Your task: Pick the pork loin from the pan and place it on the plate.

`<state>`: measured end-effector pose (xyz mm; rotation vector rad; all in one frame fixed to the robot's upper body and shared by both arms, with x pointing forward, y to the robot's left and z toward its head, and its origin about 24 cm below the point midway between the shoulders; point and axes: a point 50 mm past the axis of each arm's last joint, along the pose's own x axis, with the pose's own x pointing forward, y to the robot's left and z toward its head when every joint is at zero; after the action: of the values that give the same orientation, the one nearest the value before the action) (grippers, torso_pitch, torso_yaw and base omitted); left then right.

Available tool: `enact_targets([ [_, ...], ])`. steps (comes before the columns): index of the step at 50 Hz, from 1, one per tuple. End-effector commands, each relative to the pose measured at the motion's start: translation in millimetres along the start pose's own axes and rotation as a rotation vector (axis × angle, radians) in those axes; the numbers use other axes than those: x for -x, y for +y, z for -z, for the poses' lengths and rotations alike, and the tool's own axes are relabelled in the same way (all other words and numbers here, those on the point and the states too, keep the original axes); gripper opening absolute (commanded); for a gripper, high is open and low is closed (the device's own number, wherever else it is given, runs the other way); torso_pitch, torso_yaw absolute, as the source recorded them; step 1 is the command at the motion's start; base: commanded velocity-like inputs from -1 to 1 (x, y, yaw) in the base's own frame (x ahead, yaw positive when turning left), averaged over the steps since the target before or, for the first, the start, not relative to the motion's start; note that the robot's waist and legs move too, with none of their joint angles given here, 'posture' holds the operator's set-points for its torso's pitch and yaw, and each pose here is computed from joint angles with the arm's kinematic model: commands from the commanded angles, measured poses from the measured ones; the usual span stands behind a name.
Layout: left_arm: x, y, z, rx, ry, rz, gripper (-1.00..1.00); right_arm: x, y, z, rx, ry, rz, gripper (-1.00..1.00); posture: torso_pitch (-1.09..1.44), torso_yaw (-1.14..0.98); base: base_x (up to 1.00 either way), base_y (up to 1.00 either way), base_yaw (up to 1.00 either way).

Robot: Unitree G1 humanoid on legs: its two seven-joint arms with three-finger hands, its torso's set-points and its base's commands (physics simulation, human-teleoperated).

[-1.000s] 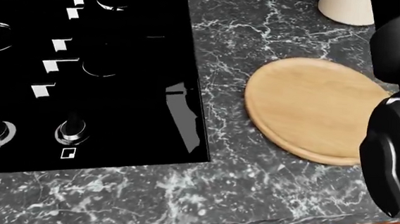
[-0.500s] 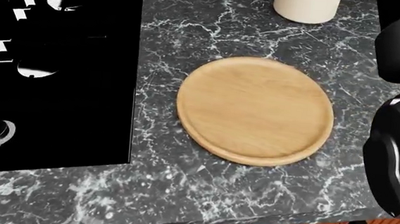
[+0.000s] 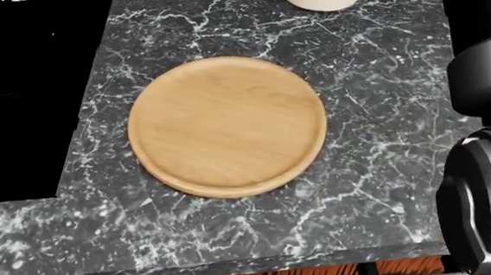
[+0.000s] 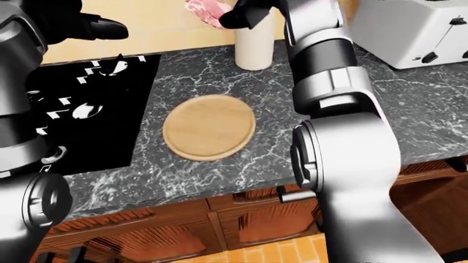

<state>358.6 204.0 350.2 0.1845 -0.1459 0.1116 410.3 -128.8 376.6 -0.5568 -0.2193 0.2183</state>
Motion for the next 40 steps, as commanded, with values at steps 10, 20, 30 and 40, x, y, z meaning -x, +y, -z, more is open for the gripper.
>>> enact_targets([
  [10, 5.4, 8.7, -17, 0.004, -0.081, -0.035, 1.0, -1, 15.1, -16, 0.059, -0.087, -0.069, -1.0, 0.0, 0.0, 0.0, 0.0, 0.0],
  [20, 4.6, 6.7, -13, 0.001, -0.077, -0.031, 1.0, -1, 22.2, -4, 0.059, -0.065, -0.1, -1.0, 0.0, 0.0, 0.0, 0.0, 0.0],
  [30, 5.7, 6.6, -17, 0.0, -0.081, -0.03, 1.0, 0, 26.8, -2, 0.076, -0.047, -0.135, -1.0, 0.0, 0.0, 0.0, 0.0, 0.0],
  [40, 5.5, 6.5, -17, -0.002, -0.081, -0.03, 1.0, 3, 33.8, 8, 0.094, -0.014, -0.187, -1.0, 0.0, 0.0, 0.0, 0.0, 0.0],
])
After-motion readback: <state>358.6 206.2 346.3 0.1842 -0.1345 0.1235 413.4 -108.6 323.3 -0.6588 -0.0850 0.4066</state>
